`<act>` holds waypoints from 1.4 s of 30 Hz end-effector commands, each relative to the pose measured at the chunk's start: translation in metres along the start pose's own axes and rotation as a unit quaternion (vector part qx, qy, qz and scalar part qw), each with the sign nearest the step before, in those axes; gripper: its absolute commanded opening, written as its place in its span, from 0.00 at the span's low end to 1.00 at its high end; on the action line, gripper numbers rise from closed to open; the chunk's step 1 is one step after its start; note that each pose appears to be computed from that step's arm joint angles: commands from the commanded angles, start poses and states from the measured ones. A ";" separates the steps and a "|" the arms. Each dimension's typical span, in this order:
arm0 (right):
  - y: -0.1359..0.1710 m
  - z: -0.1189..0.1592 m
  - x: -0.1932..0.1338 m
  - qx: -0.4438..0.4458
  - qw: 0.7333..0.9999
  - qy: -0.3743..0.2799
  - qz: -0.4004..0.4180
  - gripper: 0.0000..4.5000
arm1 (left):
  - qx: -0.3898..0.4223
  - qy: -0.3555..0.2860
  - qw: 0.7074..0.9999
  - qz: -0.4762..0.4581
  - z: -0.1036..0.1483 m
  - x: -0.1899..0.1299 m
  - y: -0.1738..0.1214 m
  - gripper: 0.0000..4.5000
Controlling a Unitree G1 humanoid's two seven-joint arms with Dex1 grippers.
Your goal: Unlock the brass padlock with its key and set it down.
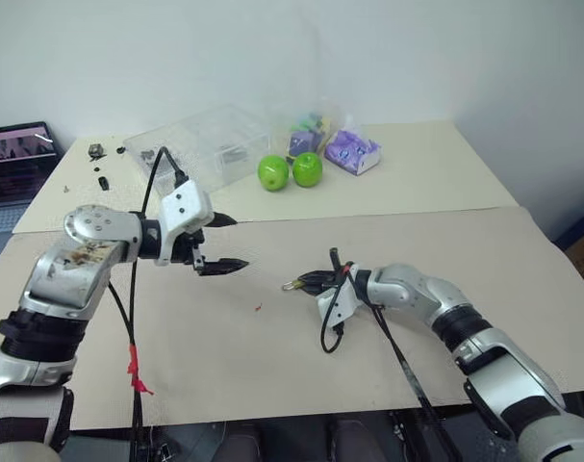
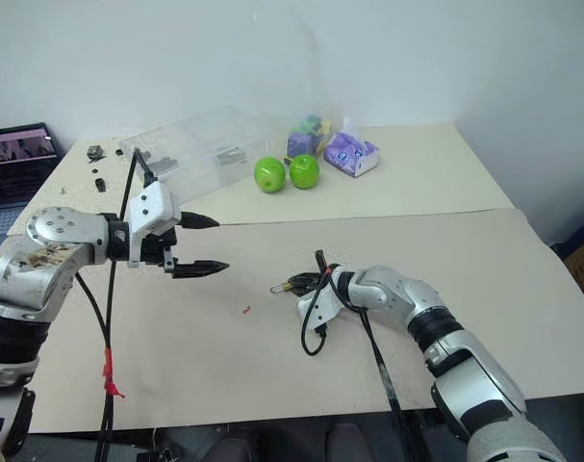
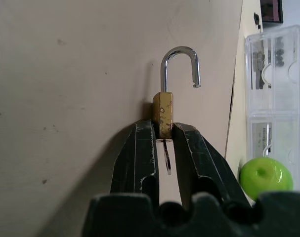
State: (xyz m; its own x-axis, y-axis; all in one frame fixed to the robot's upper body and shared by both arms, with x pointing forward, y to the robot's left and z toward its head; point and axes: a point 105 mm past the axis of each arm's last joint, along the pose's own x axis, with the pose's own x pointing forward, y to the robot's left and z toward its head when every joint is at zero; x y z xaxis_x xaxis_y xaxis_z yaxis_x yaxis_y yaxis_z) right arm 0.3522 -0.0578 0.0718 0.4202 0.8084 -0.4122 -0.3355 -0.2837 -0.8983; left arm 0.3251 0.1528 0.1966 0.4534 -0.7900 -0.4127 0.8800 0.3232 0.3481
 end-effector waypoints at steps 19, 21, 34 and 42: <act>0.016 -0.032 -0.137 0.434 0.898 0.032 0.067 0.98 | 0.004 -0.029 0.998 -0.058 0.002 0.016 -0.013 1.00; 0.007 -0.018 -0.144 0.499 0.864 0.008 0.074 0.98 | 0.002 -0.022 0.995 -0.093 -0.004 0.013 -0.029 1.00; -0.039 0.022 -0.149 0.563 0.826 -0.030 -0.012 0.98 | -0.046 -0.043 0.998 -0.013 -0.004 -0.010 -0.025 1.00; -0.045 0.001 -0.144 0.606 0.790 -0.037 -0.081 0.98 | -0.063 -0.089 0.994 0.018 0.007 0.002 -0.026 1.00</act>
State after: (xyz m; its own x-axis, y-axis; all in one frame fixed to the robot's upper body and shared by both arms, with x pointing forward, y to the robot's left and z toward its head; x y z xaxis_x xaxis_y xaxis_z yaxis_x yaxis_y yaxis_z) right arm 0.2999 -0.1564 0.1501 0.4617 0.8314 -0.3092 -0.8813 0.4696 -0.0533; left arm 0.3023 0.1430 0.1793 0.4427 -0.8491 -0.2882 0.8940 0.3930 0.2152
